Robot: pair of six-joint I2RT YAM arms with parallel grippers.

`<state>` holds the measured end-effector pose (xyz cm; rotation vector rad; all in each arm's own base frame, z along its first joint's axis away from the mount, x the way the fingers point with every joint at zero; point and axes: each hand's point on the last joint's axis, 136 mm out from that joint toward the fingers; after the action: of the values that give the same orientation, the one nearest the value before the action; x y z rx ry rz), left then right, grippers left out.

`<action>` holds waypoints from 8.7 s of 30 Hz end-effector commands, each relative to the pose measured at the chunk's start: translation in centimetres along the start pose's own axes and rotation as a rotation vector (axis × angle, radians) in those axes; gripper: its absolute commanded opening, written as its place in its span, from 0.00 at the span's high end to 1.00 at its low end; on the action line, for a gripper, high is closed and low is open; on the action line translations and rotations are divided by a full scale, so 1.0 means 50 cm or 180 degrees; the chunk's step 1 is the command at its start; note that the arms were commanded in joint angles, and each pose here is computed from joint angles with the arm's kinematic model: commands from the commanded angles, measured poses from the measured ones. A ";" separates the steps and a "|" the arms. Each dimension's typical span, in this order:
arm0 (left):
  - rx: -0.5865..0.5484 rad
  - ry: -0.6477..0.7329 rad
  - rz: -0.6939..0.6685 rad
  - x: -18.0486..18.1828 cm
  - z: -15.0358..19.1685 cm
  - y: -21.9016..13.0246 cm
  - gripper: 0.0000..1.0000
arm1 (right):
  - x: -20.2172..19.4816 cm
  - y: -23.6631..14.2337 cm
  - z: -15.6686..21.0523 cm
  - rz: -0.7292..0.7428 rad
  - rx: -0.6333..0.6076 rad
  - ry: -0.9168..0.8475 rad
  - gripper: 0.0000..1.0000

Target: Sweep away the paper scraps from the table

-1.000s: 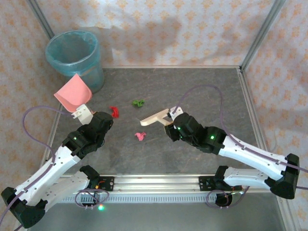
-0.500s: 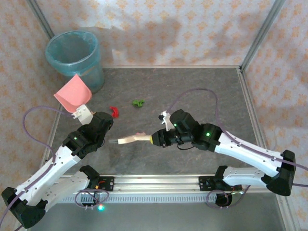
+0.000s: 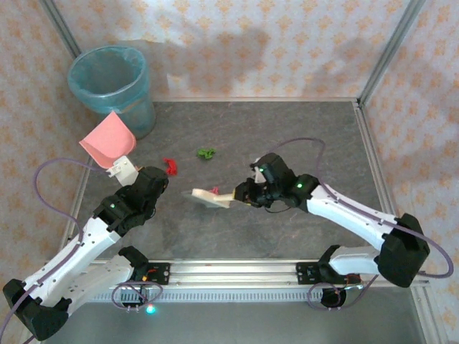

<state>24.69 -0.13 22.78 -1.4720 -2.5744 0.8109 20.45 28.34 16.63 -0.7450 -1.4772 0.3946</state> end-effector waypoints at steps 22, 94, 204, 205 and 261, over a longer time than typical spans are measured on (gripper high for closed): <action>0.0344 0.0289 0.0635 -0.117 0.032 0.010 1.00 | 0.015 -0.189 -0.148 -0.1138 -0.0934 0.0820 1.00; 0.0966 0.1169 0.2104 -0.310 0.059 -0.184 1.00 | 0.024 -0.442 -0.269 0.0323 -0.3318 0.0187 1.00; 0.2551 0.3097 0.1031 -0.240 0.508 -0.026 1.00 | -0.078 -0.113 -0.167 0.1895 -0.0955 -0.1369 1.00; 0.2548 0.3088 0.1030 -0.240 0.507 -0.025 1.00 | -0.078 -0.117 -0.160 0.1880 -0.0937 -0.1396 1.00; 0.2499 0.2907 0.0901 -0.217 0.479 0.006 1.00 | -0.045 -0.026 -0.249 0.2305 -0.1004 -0.1434 1.00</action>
<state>23.23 -19.56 3.84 -1.4493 -1.1780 0.7803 34.18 23.25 16.23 -1.5675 -1.6614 0.9496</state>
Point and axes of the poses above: each hand's point on the last joint's axis, 136 mm out from that joint toward the fingers, its own y axis out along the fingers, its own x axis along the line the jaws close on, z = x × y, and after that the axes turned 6 degrees about y, right-handed
